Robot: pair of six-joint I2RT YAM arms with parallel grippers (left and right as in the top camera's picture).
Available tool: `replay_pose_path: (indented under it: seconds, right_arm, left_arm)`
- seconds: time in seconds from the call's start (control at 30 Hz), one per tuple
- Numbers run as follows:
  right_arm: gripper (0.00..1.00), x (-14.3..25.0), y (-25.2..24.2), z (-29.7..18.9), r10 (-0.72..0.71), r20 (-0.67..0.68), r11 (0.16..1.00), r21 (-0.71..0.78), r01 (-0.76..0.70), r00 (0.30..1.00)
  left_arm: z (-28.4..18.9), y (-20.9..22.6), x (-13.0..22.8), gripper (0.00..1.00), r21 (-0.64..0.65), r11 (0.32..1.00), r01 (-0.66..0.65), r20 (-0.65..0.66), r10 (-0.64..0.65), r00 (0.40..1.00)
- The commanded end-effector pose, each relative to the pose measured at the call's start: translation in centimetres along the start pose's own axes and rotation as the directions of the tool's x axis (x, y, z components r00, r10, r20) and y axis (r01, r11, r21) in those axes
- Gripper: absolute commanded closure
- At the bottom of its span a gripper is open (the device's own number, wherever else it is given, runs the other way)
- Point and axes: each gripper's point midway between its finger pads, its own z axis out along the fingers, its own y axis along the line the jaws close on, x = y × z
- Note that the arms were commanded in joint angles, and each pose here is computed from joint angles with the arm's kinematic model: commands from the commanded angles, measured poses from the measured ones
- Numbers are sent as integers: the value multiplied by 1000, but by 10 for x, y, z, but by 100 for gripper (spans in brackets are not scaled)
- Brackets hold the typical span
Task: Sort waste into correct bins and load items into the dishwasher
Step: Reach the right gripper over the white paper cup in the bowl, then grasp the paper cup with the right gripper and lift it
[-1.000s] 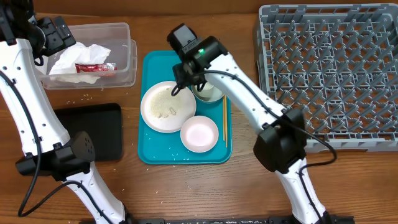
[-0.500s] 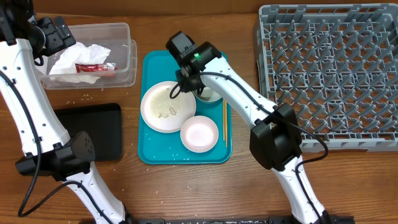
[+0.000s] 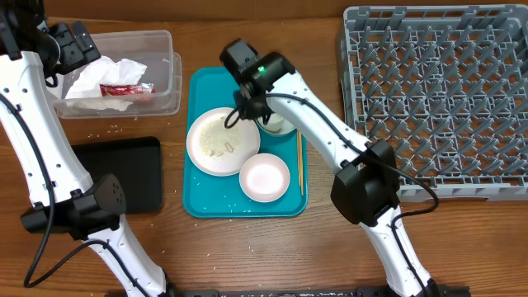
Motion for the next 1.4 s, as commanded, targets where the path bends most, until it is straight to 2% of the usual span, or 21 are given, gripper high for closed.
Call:
replay_pose_path:
  seconds: [0.0,0.1,0.13,0.17,0.2,0.3,0.5,0.6,0.7,0.87,0.93,1.07,1.2,1.37]
  right_arm:
    - [96,-17,4,-30,1,68,1000,-19,0,998]
    - [96,-14,3,-35,3,53,1000,-22,-2,999]
    - [93,-12,2,-35,3,45,1000,-20,-2,999]
    - [79,-10,1,-35,1,36,1000,-17,0,999]
    - [72,-8,1,-33,0,30,1000,-14,0,1000]
    - [61,-3,4,-27,-7,13,1000,-16,7,1000]
    - [57,10,8,-5,-13,-38,999,-32,12,999]
    - [57,19,8,10,-16,-65,1000,-28,14,998]
    - [62,22,7,17,-17,-71,1000,-25,15,997]
    - [83,19,7,12,-16,-62,1000,-25,14,998]
    - [95,21,7,12,-17,-69,1000,-23,15,997]
    - [96,21,6,5,-16,-76,1000,-21,15,997]
    - [96,5,3,-24,-2,-27,999,-36,1,1000]
    - [96,-34,-33,-100,105,118,993,-72,-97,987]
  left_arm:
    - [-3,3,-1,0,-5,1000,-18,8,18,1000]
    - [-3,3,-1,0,-5,1000,-18,8,18,1000]
    - [-3,3,-1,0,-6,1000,-18,8,18,1000]
    - [-3,3,-1,0,-6,1000,-18,8,18,1000]
    - [-3,3,-1,0,-6,1000,-18,8,18,1000]
    - [-3,3,-1,0,-6,1000,-18,8,18,1000]
    - [-3,3,-1,0,-6,1000,-18,8,18,1000]
    - [-3,3,-1,0,-5,1000,-18,8,18,1000]
    - [-3,3,-1,0,-5,1000,-18,8,18,1000]
    - [-3,3,-1,0,-5,1000,-18,8,18,1000]
    - [-3,3,-1,0,-6,1000,-18,8,18,1000]
    - [-3,3,-1,0,-5,1000,-18,7,18,1000]
    - [-3,3,-1,0,-5,1000,-18,8,18,1000]
    - [-3,3,-1,0,-6,1000,-18,8,18,1000]
